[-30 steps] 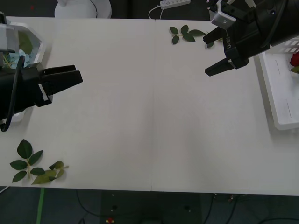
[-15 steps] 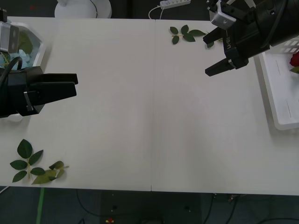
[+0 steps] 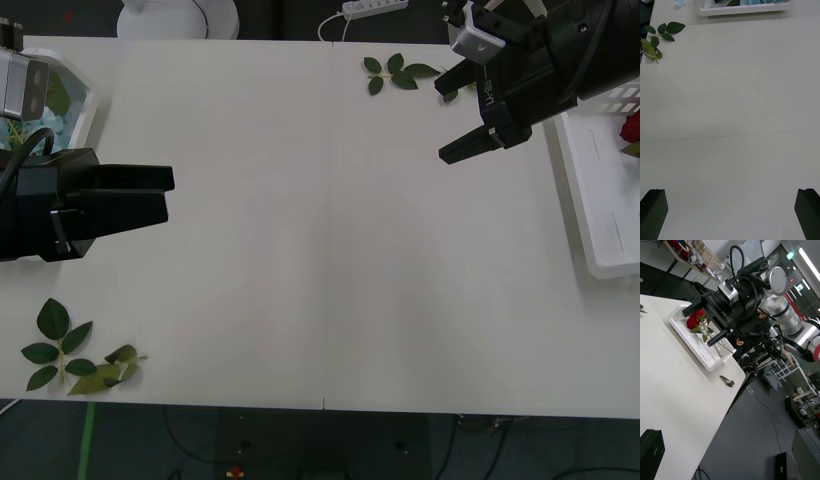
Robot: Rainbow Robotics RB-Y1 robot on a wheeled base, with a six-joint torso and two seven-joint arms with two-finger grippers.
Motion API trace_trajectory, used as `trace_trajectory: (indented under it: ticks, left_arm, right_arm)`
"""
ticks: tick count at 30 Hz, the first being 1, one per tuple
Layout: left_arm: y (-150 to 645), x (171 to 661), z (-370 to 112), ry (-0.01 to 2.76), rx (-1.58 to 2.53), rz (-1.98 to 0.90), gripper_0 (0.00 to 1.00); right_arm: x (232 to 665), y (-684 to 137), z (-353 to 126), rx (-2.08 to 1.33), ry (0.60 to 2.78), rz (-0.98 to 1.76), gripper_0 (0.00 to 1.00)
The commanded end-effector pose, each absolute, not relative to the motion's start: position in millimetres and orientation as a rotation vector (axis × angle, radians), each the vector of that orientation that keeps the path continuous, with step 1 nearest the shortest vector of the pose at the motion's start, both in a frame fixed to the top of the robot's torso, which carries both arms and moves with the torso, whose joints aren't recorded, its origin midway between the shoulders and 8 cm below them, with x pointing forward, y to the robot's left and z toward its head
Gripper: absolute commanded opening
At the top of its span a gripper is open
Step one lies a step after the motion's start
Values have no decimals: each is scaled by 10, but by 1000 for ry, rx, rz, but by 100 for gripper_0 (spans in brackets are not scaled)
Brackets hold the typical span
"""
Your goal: Place the red flowers into the right box and the blue flowers into the left box. If a person shows an open palm, hand one flower to the person first, then continue sorting.
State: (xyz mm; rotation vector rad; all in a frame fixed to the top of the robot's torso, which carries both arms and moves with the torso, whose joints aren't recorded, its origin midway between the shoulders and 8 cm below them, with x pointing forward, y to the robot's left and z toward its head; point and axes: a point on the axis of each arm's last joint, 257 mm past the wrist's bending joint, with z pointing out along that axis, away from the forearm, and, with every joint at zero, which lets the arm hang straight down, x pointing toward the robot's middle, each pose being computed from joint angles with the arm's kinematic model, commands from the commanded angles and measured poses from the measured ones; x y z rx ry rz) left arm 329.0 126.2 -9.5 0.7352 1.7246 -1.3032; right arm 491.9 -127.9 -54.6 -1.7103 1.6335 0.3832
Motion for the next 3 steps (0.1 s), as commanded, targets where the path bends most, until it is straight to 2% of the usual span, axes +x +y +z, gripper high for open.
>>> trace_trajectory:
  ticks: [1,3]
  left_arm:
    - [1186,3180,18,1696,833,-1273,100]
    - [1185,3178,16,1698,830,-1276,100]
  right_arm:
    - [4943,-1354,-488,-1677,1661,376,100]
    - [4943,-1354,-488,-1677,1661,376,100]
